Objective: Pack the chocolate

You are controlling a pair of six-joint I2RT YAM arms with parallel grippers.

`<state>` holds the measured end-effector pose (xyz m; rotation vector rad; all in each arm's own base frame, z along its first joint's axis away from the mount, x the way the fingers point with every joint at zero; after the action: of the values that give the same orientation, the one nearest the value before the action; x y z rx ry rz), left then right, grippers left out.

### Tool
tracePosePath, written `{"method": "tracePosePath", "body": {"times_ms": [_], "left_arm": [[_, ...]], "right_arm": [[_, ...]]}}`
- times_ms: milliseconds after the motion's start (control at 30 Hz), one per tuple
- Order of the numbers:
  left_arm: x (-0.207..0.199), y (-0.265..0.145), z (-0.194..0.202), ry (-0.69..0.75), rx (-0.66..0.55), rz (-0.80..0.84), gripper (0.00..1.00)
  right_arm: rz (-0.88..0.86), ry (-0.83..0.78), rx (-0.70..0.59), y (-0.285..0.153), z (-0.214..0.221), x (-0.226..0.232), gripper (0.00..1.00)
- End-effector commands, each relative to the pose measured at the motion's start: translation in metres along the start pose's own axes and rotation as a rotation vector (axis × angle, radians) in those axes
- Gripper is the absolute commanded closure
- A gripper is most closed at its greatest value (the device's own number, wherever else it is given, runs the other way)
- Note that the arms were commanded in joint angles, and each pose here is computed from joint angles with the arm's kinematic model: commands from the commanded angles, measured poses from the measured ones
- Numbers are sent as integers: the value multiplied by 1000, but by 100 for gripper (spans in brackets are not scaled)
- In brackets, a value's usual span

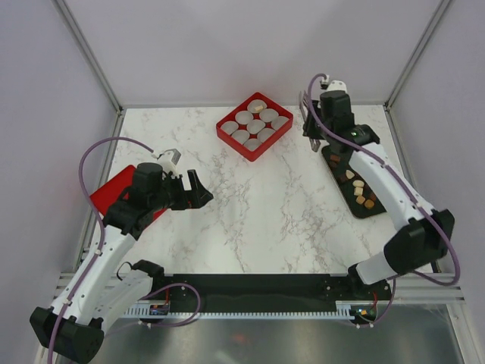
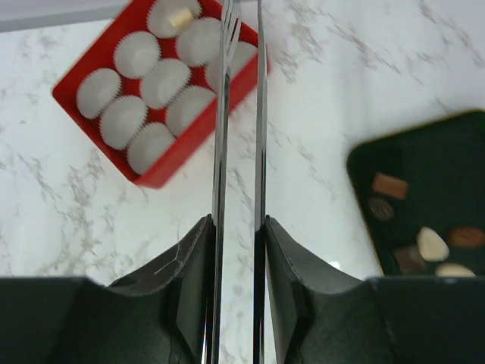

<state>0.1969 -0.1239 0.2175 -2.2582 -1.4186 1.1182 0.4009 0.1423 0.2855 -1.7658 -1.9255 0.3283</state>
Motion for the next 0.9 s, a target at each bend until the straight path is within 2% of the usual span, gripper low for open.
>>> {"method": "tracePosePath", "body": {"times_ms": [0, 67, 100, 267, 500, 867], "left_arm": [[-7, -3, -6, 57, -33, 54, 0], [-7, -3, -6, 57, -32, 56, 0], [-8, -4, -6, 58, -32, 61, 0], [-9, -3, -5, 57, -25, 70, 0], [-9, -3, -5, 58, -25, 75, 0], [-9, -3, -5, 58, -26, 72, 0]], "right_arm": [[131, -2, 141, -35, 44, -49, 60], [160, 38, 166, -57, 54, -71, 60], [178, 47, 219, -61, 72, -82, 60], [259, 83, 285, -75, 97, -122, 59], [226, 147, 306, -65, 96, -120, 52], [302, 188, 288, -37, 101, -131, 47]]}}
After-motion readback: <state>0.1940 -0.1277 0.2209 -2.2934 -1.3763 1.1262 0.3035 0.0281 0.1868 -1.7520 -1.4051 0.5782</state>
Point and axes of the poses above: each gripper's point midway between its finger pads, its own y axis out along the fingers, its own x axis along the line the jaws close on, z = x × y, the point moved 4 cm from there along -y, back along the fingers
